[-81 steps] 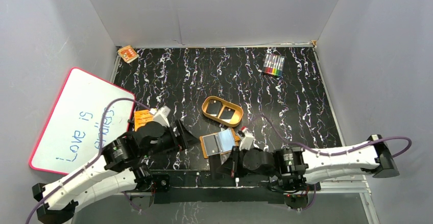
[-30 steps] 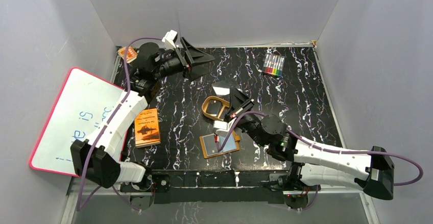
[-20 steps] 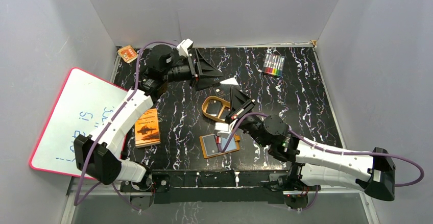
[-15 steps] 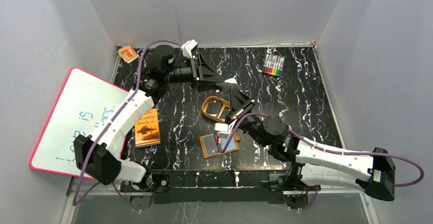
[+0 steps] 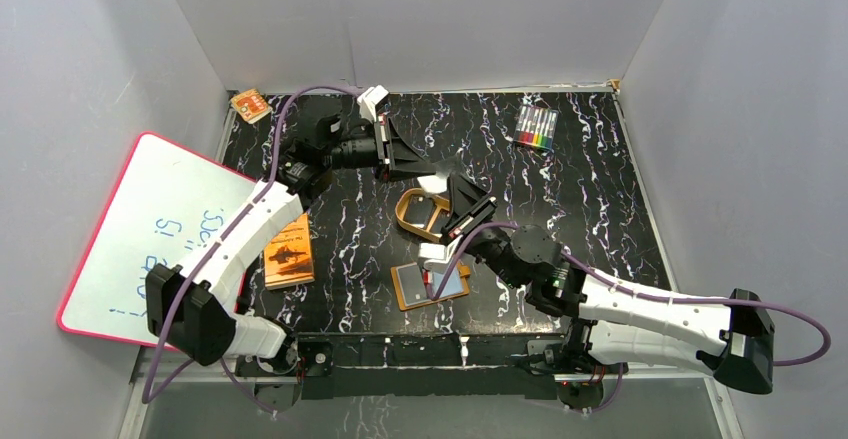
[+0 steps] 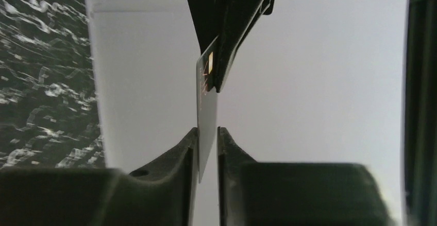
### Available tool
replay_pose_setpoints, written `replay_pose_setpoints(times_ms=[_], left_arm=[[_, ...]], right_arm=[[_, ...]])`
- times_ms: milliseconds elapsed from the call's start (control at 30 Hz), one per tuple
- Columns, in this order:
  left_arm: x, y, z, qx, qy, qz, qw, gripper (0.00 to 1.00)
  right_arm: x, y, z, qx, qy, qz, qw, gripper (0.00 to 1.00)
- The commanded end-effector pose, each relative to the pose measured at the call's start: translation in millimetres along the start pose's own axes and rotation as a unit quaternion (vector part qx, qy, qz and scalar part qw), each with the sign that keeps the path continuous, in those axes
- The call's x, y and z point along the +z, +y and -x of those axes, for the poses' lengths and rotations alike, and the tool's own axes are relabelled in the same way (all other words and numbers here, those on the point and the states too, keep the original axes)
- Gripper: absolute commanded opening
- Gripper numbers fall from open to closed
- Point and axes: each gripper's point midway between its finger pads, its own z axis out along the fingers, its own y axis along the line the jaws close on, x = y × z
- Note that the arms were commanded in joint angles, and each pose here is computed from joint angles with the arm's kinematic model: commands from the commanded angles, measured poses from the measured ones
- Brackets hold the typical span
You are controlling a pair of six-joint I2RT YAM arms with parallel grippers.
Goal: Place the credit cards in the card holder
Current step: Pick up the credit card from the center of the board.
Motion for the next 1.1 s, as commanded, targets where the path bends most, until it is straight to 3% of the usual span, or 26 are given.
replay_pose_setpoints(times_ms=[0,33,100,233,333,433,533,633,733,800,933,1067], left_arm=[[-9.9,-21.8,-0.4,0.018,-0.026,-0.033,0.999,0.00],[-11.6,-23.6,2.0,0.022,-0.037,-0.033,0.999,0.00],[-16.9,-29.5,6.9,0.028,-0.061,-0.036,0.997,0.00],[-37.7,-29.0,29.2,0.020,-0.154,-0.021,0.988,0.00],[-63.2,-24.1,50.0,0.019,-0.259,0.003,0.966,0.00],[-93.6,-14.5,65.1,0.028,-0.364,0.036,0.930,0.00],[-114.4,-9.8,62.5,0.033,-0.415,0.032,0.909,0.00],[-122.4,-3.9,53.4,0.031,-0.430,0.016,0.902,0.00],[-129.7,-8.2,45.9,0.042,-0.440,-0.005,0.897,0.00],[-134.1,-11.7,41.7,0.046,-0.446,-0.020,0.894,0.00],[-134.5,-14.1,37.9,0.045,-0.446,-0.048,0.893,0.00],[-129.9,-10.0,38.2,0.036,-0.441,-0.056,0.895,0.00]], right_arm=[[-1.8,-27.0,3.1,0.047,-0.015,-0.034,0.998,0.40],[-2.2,-27.5,3.6,0.058,-0.016,-0.033,0.998,0.49],[-3.2,-27.9,6.9,0.081,-0.021,-0.025,0.996,0.77],[-7.7,-23.0,23.0,0.177,-0.046,0.037,0.983,0.90],[-9.8,-33.1,38.4,0.347,-0.053,0.072,0.934,0.97],[-4.8,-37.8,48.3,0.535,-0.018,0.087,0.840,0.98],[15.1,-34.8,46.6,0.696,0.011,0.116,0.708,0.99],[26.9,-41.4,50.5,0.811,-0.043,0.182,0.554,0.99],[31.9,-56.3,39.0,0.884,-0.106,0.185,0.416,0.98],[34.1,-53.4,40.4,0.911,-0.129,0.197,0.339,0.95],[38.9,-48.4,45.6,0.934,-0.166,0.214,0.231,0.88],[48.7,-35.2,42.8,0.952,-0.150,0.204,0.172,0.82]])
